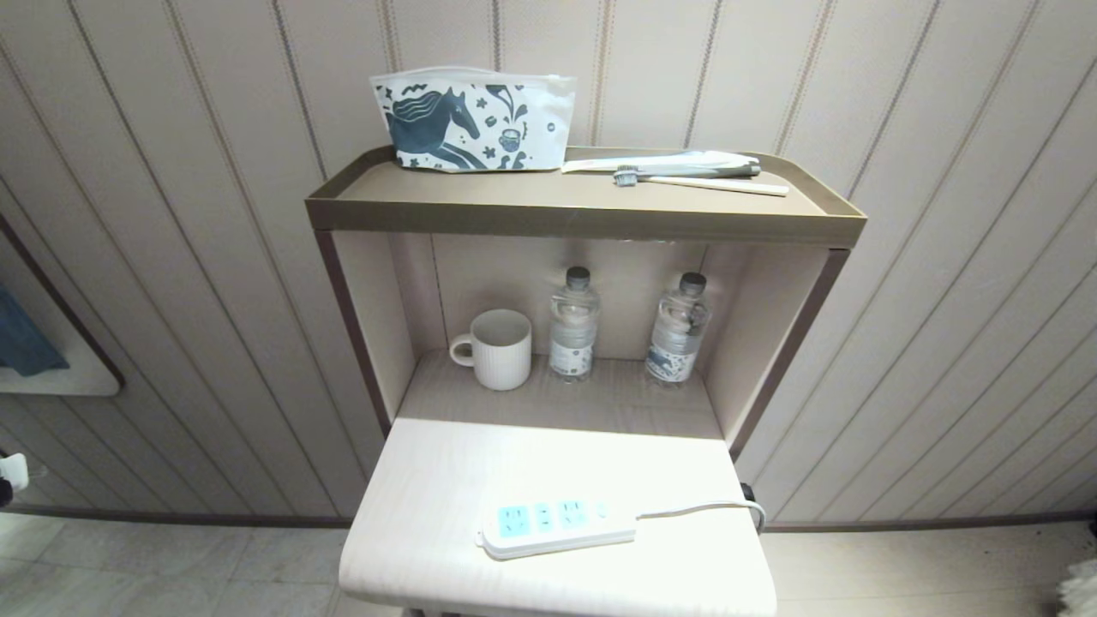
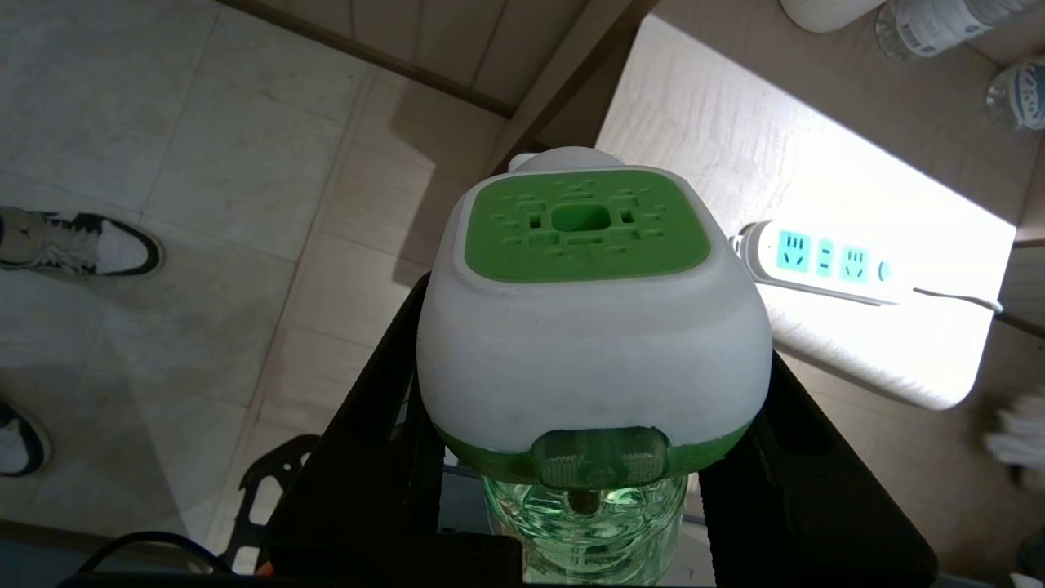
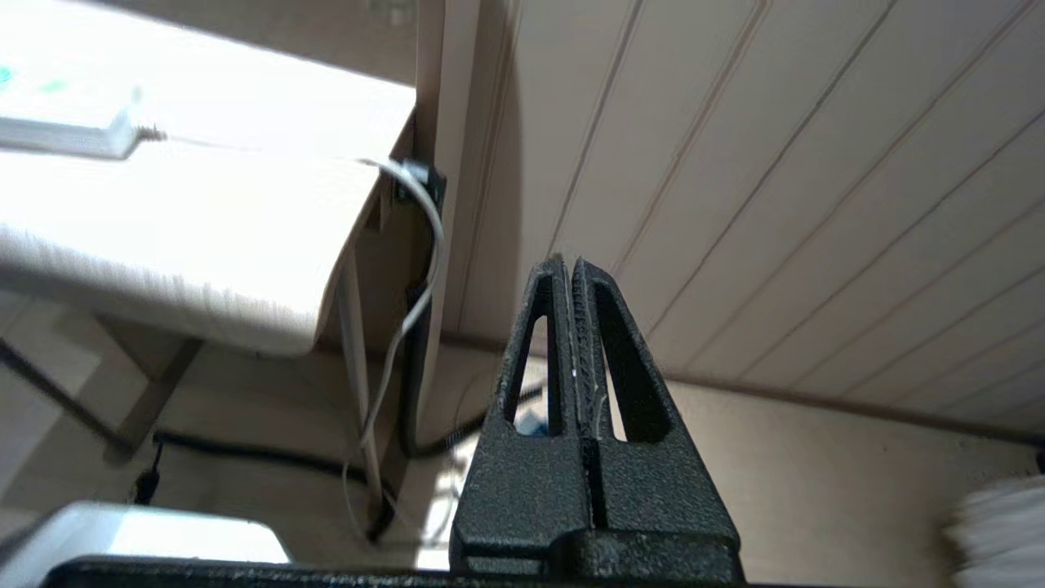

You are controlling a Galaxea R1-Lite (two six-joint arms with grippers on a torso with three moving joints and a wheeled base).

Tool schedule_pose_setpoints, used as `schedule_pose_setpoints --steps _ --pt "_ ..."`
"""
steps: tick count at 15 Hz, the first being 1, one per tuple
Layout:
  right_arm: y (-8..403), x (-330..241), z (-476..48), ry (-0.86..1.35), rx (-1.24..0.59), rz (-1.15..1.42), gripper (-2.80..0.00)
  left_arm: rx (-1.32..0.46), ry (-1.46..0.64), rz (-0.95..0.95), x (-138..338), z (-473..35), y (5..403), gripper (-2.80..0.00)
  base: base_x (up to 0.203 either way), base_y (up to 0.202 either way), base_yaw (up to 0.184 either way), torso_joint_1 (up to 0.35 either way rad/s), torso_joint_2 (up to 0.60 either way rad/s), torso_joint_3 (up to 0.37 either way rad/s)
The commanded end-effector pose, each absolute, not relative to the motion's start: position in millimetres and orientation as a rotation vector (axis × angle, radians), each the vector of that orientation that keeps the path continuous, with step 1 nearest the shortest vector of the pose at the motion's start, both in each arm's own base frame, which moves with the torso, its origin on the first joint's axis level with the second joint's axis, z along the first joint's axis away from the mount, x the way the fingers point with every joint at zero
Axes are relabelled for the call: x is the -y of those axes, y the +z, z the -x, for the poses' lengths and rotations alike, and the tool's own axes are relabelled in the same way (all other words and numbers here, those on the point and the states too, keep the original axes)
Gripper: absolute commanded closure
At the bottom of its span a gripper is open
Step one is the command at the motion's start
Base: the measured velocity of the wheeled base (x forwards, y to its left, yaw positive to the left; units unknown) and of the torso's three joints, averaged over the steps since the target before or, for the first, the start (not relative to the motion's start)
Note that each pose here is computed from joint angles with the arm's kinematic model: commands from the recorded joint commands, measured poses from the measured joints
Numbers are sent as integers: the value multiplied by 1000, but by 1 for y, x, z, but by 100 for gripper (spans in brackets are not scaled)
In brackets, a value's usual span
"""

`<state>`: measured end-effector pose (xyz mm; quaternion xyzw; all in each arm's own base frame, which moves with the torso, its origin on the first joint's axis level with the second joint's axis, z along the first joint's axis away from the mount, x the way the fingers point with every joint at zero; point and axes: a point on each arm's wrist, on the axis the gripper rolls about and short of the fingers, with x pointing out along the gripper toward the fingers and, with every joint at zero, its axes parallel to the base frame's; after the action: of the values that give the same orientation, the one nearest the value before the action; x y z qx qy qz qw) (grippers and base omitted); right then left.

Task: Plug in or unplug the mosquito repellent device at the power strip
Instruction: Place the mosquito repellent liquid on the table

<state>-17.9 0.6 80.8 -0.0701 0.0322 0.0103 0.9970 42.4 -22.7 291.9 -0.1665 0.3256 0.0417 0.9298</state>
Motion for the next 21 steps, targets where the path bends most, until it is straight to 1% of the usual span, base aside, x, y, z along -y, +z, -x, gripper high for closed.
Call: schedule_pose_setpoints --steps 1,3,7,10,13,15,18,21 --pt "76 -1 23 12 -5 70 0 -669 92 340 22 -42 291 0 0 0 0 0 0 0" --pt "74 0 22 -18 -17 6 0 -669 87 327 22 -42 291 0 0 0 0 0 0 0" --pt "75 0 22 -18 -15 9 0 -672 75 295 27 -47 283 0 0 0 0 0 0 0" --pt "74 0 23 -20 -15 -6 0 -622 35 304 32 -53 276 0 0 0 0 0 0 0" --pt "74 0 23 -20 -16 -6 0 -622 19 272 36 -56 268 0 0 0 0 0 0 0" --pt "74 0 23 -20 -15 -6 0 -611 -16 252 41 -61 266 0 0 0 0 0 0 0" --pt "74 0 23 -20 -15 -6 0 -538 -145 299 56 -76 261 0 0 0 0 0 0 0" --pt "74 0 22 -20 -17 -6 0 -482 -228 263 65 -83 242 0 0 0 0 0 0 0"
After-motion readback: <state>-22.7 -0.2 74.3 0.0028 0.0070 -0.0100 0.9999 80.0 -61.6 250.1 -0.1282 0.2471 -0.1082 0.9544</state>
